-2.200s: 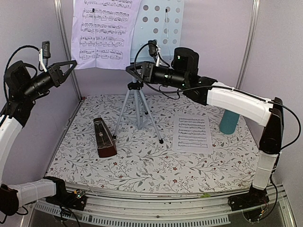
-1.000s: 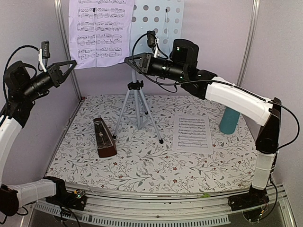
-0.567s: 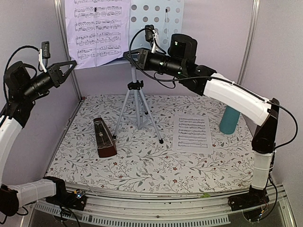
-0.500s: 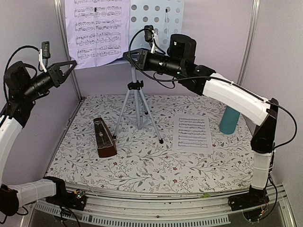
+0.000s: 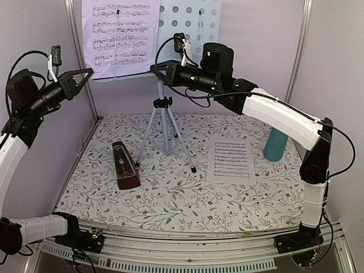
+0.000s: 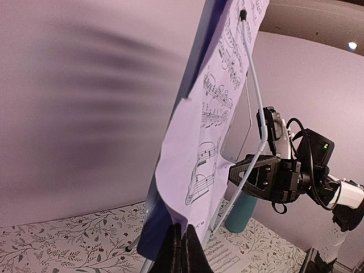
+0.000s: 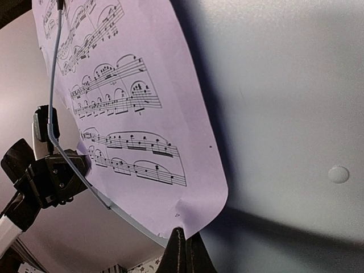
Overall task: Set up the instrument practice props
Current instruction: Adjust the sheet music on the music stand, then adjust the music stand at the center of the board.
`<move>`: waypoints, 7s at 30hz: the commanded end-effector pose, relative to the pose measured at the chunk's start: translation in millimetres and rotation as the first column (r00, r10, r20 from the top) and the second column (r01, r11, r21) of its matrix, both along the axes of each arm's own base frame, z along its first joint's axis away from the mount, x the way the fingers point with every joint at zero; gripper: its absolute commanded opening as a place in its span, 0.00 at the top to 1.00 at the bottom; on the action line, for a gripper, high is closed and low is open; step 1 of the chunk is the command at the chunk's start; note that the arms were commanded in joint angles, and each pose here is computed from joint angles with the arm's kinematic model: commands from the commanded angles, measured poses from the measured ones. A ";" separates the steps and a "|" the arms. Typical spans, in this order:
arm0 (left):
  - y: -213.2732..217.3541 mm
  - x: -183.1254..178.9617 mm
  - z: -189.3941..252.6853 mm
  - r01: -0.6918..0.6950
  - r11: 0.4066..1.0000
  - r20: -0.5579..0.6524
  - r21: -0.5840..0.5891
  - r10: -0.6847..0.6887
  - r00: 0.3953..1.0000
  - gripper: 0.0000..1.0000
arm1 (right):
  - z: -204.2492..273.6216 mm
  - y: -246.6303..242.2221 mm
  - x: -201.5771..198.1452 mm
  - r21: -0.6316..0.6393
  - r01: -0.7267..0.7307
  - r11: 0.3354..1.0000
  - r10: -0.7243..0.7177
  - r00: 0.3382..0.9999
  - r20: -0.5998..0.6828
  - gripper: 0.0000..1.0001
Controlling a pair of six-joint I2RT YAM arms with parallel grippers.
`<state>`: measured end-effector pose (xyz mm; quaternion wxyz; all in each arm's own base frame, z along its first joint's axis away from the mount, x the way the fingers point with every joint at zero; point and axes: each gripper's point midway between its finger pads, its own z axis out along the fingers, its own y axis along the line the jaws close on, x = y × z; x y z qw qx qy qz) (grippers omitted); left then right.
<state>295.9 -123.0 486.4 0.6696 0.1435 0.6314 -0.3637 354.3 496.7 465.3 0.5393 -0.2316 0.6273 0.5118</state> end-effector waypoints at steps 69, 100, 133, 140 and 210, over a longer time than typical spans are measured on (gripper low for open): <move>-7.4 9.0 7.4 -0.020 1.000 0.018 -0.008 0.020 1.000 1.00 | -23.7 -19.5 29.7 -0.065 0.129 0.990 -0.129 0.992 -0.002 1.00; 7.5 -20.5 0.9 -0.098 0.995 0.044 -0.015 0.099 0.994 0.64 | -7.4 -49.0 -7.0 -0.060 0.117 0.991 -0.116 0.993 0.035 0.54; -108.5 -50.4 -175.9 0.140 0.989 -0.239 0.053 -0.123 0.963 0.50 | -221.7 -250.4 -8.6 -0.372 0.478 0.795 -0.572 0.796 -0.200 0.01; -141.9 -32.8 -200.1 0.130 0.988 -0.296 0.078 -0.102 0.950 0.50 | -263.6 -221.8 -12.5 -0.481 0.312 0.820 -0.458 0.861 -0.221 0.00; -157.5 -24.3 -275.5 0.102 0.991 -0.471 0.092 -0.047 0.881 0.51 | -447.5 -109.6 -36.5 -0.800 0.105 0.590 -0.311 0.945 -0.106 1.00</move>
